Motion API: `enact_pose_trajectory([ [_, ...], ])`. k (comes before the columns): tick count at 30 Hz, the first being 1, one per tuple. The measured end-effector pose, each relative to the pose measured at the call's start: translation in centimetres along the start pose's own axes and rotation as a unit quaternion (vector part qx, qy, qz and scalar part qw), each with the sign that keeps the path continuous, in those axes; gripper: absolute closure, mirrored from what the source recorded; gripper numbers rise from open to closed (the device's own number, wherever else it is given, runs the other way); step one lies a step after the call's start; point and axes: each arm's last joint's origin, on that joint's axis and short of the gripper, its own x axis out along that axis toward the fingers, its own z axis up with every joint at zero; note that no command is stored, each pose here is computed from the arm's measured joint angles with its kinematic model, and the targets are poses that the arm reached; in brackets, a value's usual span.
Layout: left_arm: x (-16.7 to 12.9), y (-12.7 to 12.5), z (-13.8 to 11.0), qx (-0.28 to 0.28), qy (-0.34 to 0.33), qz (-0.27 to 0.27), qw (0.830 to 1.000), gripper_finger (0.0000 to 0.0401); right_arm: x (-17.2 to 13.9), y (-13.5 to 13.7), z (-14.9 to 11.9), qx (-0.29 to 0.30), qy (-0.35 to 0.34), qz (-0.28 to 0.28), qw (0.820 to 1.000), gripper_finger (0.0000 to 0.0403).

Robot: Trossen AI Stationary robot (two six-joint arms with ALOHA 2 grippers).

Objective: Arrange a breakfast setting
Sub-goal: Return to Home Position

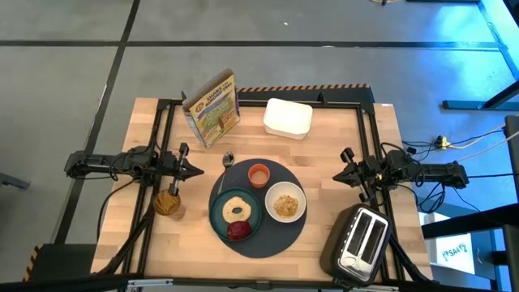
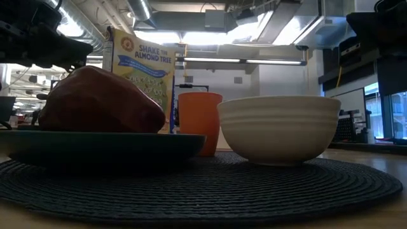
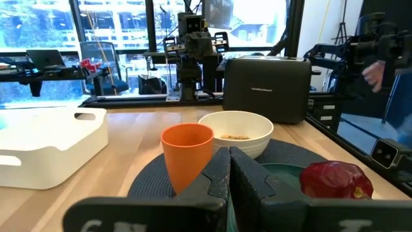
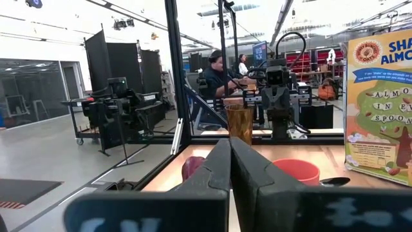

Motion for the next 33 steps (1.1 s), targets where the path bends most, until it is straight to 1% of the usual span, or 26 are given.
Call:
enact_pose_trajectory([
  [13, 0.0, 0.0, 0.0, 0.000, 0.000, 0.000, 1.000, 0.0401, 0.0, 0.0, 0.0, 0.000, 0.000, 0.001, 1.000, 0.0403],
  [14, 0.0, 0.0, 0.0, 0.000, 0.000, 0.000, 1.000, 0.0401, 0.0, 0.1, 0.0, 0.003, 0.003, 0.017, 1.000, 0.0403],
  [15, 0.0, 0.0, 0.0, 0.000, 0.000, 0.000, 1.000, 0.0401, -0.1, 0.4, -0.1, 0.019, 0.016, 0.076, 0.997, 0.0403],
  [16, 0.0, 0.0, 0.0, 0.000, 0.000, 0.000, 1.000, 0.0401, -0.2, 0.7, 0.0, 0.031, 0.029, 0.140, 0.989, 0.0403],
  [17, 0.0, 0.0, 0.0, 0.000, 0.000, 0.000, 1.000, 0.0401, -0.3, 1.0, 0.3, 0.026, 0.030, 0.192, 0.981, 0.0403],
  [18, 0.0, 0.0, 0.0, -0.001, 0.000, 0.000, 1.000, 0.0401, -0.4, 1.1, 0.9, 0.015, 0.021, 0.218, 0.976, 0.0403],
  [19, 0.0, 0.0, 0.0, -0.001, 0.000, -0.001, 1.000, 0.0401, -0.4, 1.2, 1.2, 0.008, 0.014, 0.227, 0.974, 0.0403],
  [21, 0.0, 0.0, 0.0, 0.000, -0.002, -0.002, 1.000, 0.0401, -0.5, 1.2, 1.1, 0.011, 0.023, 0.241, 0.970, 0.0402],
  [25, 0.0, 0.0, 0.0, 0.001, -0.003, -0.002, 1.000, 0.0401, -0.5, 1.2, 1.0, 0.014, 0.029, 0.246, 0.969, 0.0402],
  [33, 0.0, 0.0, 0.1, 0.001, -0.005, -0.002, 1.000, 0.0401, -0.4, 1.0, 0.4, 0.032, 0.054, 0.222, 0.973, 0.0402],
])
